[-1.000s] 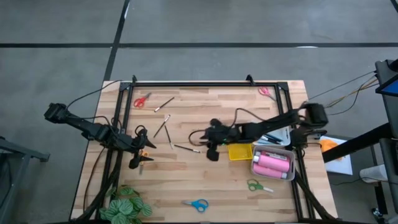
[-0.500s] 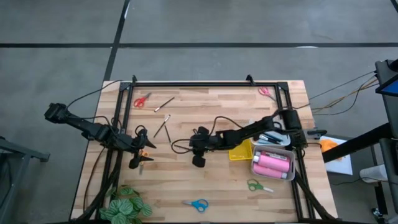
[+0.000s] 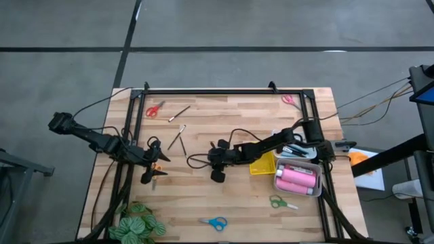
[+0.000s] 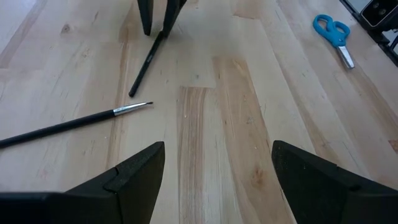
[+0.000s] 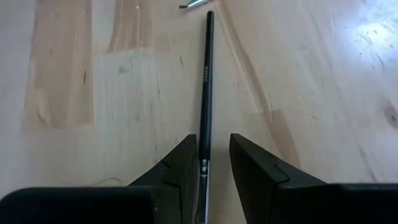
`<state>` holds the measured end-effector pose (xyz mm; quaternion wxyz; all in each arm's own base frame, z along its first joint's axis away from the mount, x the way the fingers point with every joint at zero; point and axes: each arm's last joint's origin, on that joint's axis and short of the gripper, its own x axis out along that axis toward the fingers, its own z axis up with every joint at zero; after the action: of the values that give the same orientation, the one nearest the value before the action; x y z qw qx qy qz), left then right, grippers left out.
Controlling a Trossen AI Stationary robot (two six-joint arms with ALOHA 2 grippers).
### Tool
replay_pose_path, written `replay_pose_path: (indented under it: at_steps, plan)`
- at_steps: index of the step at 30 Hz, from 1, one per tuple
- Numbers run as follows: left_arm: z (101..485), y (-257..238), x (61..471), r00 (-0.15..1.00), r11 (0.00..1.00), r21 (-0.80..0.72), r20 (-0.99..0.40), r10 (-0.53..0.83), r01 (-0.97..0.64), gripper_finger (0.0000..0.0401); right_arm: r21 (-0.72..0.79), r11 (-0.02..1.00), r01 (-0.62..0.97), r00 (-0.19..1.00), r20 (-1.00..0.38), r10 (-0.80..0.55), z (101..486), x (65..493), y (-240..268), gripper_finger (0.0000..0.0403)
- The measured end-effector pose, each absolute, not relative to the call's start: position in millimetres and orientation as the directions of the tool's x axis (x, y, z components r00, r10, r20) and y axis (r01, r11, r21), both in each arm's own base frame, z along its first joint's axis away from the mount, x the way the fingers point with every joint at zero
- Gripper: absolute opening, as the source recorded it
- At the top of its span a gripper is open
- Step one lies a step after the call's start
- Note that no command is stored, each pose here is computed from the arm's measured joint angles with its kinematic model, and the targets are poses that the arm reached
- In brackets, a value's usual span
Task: Pick & Place Paint Supplies
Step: Put the black paint brush into the white bin
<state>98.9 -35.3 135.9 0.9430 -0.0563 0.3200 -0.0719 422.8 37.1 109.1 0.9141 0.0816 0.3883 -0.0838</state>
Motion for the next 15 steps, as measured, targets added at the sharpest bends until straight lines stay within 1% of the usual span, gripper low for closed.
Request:
replay_pose_path:
  at_steps: [9,11,15]
  plan:
    - [135.9,-35.2,98.9,0.785,0.983,-0.152,-0.595,-0.171,0.099,0.0300,0.066,0.975,0.210,0.672,-0.734,-0.095,102.1,421.7,37.4,0.0092]
    - [135.9,-35.3,98.9,0.785,0.983,-0.152,-0.595,-0.172,0.099,0.0300,0.054,0.978,0.199,0.669,-0.737,-0.096,101.8,421.4,37.6,0.0079]
    - [135.9,-35.2,98.9,0.785,0.983,-0.152,-0.595,-0.171,0.099,0.0300,0.040,0.981,0.189,0.659,-0.745,-0.097,101.2,420.7,37.4,0.0029]
